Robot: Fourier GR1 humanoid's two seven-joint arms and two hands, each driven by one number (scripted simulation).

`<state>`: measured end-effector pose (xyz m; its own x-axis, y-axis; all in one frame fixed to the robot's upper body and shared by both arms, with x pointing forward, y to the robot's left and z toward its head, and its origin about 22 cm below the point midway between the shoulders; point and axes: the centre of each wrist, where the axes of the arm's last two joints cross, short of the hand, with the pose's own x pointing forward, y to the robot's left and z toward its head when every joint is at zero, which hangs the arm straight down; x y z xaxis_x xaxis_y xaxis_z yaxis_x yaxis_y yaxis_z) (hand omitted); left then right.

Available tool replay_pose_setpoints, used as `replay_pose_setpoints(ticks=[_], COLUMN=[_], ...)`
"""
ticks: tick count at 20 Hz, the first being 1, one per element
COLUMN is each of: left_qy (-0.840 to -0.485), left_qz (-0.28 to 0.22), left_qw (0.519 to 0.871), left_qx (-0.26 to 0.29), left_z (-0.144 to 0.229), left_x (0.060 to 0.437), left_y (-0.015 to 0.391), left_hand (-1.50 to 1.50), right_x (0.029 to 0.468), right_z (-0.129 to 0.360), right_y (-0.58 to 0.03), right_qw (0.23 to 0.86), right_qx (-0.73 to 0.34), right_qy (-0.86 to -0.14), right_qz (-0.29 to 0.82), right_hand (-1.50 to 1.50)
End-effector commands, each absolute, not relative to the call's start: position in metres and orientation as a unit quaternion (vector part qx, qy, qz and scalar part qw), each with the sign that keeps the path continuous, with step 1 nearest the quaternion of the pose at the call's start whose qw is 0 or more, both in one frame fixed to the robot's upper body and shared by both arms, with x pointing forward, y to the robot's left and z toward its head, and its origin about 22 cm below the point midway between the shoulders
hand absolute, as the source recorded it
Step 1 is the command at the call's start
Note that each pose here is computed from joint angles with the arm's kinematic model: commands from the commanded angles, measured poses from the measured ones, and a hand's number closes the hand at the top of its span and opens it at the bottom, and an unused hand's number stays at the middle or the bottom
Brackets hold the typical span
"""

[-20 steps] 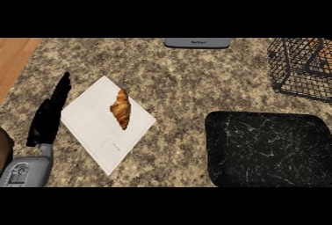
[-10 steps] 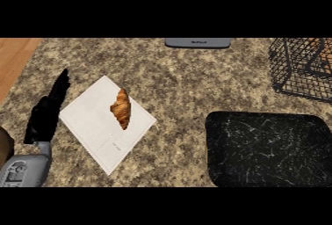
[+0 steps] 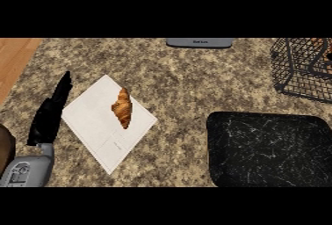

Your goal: Pick the sweet potato from the tray and place it in the tiered basket

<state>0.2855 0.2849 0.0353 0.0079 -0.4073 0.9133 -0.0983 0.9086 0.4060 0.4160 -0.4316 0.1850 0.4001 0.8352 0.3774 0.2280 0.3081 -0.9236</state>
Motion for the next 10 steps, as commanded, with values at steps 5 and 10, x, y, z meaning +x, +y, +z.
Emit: replay_pose_setpoints(ticks=[5, 10], left_qy=[-0.697, -0.693], left_qz=[-0.110, -0.116], left_qw=[0.686, 0.688], left_qx=[0.179, 0.182], left_z=[0.044, 0.038], left_x=[0.291, 0.279], left_y=[0.297, 0.294], left_hand=[0.00, 0.00], right_x=[0.405, 0.399], right_z=[0.172, 0.184], right_y=[-0.448, -0.460], right_qw=[0.647, 0.611], right_qx=[-0.502, -0.508], right_qy=[-0.553, -0.600], right_qz=[0.156, 0.096], right_hand=[-1.50, -1.50])
